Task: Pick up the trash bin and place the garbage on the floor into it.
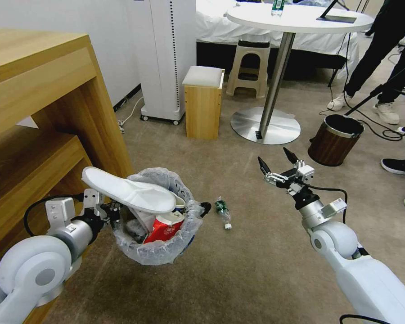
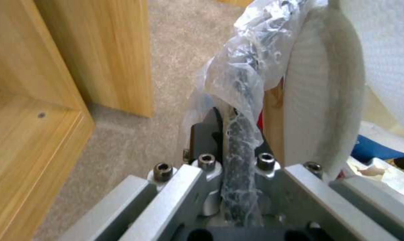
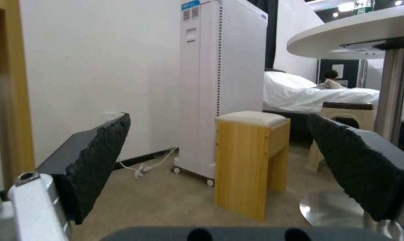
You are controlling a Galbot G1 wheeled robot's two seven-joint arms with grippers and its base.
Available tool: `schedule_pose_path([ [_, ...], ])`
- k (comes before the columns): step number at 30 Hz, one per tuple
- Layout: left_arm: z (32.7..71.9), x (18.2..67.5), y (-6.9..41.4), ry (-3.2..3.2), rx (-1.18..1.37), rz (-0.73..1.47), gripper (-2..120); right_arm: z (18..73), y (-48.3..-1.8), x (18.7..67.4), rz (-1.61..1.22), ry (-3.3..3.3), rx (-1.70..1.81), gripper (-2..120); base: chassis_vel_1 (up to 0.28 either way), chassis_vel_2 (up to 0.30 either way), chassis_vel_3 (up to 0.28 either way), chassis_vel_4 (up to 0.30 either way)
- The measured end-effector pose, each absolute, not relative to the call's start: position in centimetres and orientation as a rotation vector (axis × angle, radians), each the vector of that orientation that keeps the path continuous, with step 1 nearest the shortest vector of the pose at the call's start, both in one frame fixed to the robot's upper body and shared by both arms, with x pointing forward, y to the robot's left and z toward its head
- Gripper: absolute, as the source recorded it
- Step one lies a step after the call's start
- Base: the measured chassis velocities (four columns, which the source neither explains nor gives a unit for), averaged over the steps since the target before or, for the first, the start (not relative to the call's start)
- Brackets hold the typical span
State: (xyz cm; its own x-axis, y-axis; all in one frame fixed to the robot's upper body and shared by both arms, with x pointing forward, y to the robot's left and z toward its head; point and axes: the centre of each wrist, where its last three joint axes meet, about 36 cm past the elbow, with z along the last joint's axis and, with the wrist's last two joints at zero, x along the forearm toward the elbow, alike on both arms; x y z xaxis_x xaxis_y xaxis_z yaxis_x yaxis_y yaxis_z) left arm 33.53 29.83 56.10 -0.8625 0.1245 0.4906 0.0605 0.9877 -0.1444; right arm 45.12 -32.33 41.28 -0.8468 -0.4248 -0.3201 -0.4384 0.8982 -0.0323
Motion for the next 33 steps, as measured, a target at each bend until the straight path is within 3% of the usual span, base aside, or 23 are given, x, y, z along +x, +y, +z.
schedule_pose_path([
  [13, 55.8, 33.5, 30.0, -2.607, -0.062, 0.216, 0, 41.0, -32.0, 45.5, 0.068, 2.735, -0.649, 100, -0.123, 0.128, 0.133, -0.124],
  [33, 55.8, 33.4, 29.8, -2.600, -0.077, 0.196, 0, 40.1, -31.6, 45.2, 0.059, 2.744, -0.676, 100, -0.048, 0.041, 0.044, -0.043],
])
